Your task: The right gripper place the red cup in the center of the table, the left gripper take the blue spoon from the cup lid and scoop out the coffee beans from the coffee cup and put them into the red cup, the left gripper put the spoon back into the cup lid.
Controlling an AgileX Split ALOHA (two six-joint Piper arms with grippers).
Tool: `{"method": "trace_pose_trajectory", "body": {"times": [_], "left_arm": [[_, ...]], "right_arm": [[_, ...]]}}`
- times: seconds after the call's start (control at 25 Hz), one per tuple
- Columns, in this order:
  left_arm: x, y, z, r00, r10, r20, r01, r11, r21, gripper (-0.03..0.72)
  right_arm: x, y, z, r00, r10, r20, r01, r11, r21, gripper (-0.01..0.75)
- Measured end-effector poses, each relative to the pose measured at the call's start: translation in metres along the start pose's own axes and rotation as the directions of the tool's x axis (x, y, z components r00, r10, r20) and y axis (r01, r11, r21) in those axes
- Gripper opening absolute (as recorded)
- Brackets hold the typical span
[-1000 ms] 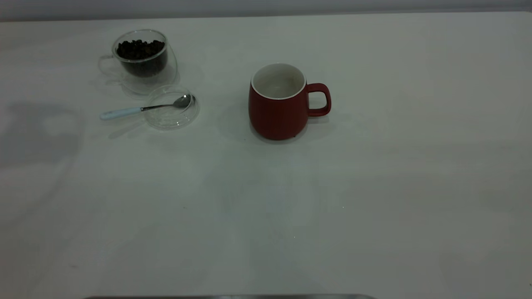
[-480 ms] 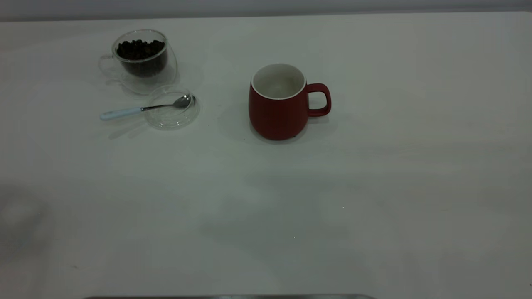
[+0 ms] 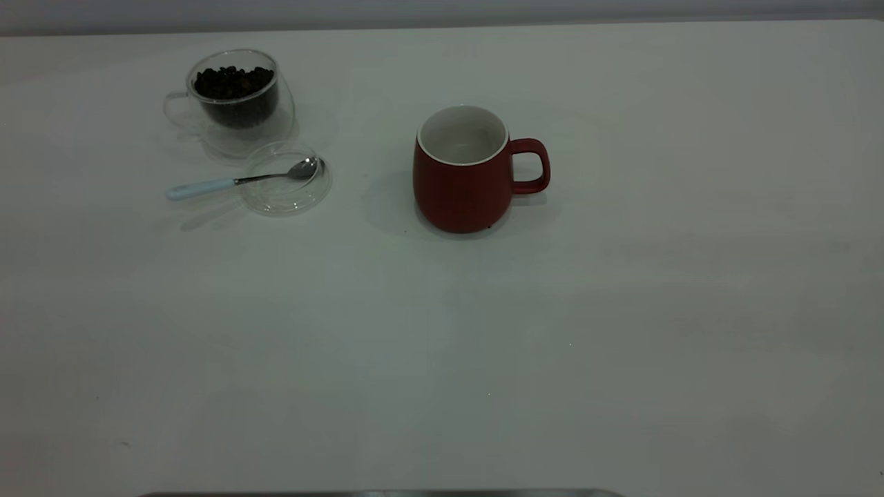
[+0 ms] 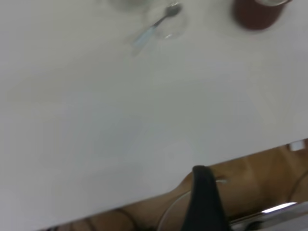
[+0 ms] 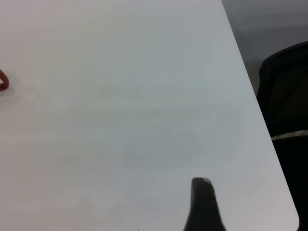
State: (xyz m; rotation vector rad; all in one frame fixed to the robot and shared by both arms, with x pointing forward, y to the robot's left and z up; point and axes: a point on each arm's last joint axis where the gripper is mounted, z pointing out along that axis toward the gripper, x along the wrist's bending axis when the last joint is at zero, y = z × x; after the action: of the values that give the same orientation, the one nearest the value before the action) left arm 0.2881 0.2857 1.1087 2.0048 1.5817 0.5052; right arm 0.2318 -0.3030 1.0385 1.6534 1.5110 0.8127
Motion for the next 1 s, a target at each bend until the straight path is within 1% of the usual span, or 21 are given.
{"method": "trace_pose_trajectory", "body": {"times": [0.12,0.36,0.52,1.0], "left_arm": [[0.004,-0.023,0.011,0.998,-0.041,-0.055,0.043,0.999,0.026,0.595],[0.009,-0.059,0.041,0.99,-0.086,-0.109,0.099,0.989,0.114,0.595],[0.008,-0.063,0.041,0.987,-0.117,-0.114,0.128,0.987,0.095,0.595],[0.009,-0.065,0.048,0.986,-0.122,-0.115,0.133,0.987,0.089,0.595]], "right_arm": [[0.0,0.0,0.0,1.0,0.0,0.0,0.0,1.0,0.0,0.568],[0.0,0.0,0.0,1.0,0.0,0.0,0.0,1.0,0.0,0.568],[0.0,0.0,0.0,1.0,0.0,0.0,0.0,1.0,0.0,0.568],[0.0,0.0,0.0,1.0,0.0,0.0,0.0,1.0,0.0,0.568]]}}
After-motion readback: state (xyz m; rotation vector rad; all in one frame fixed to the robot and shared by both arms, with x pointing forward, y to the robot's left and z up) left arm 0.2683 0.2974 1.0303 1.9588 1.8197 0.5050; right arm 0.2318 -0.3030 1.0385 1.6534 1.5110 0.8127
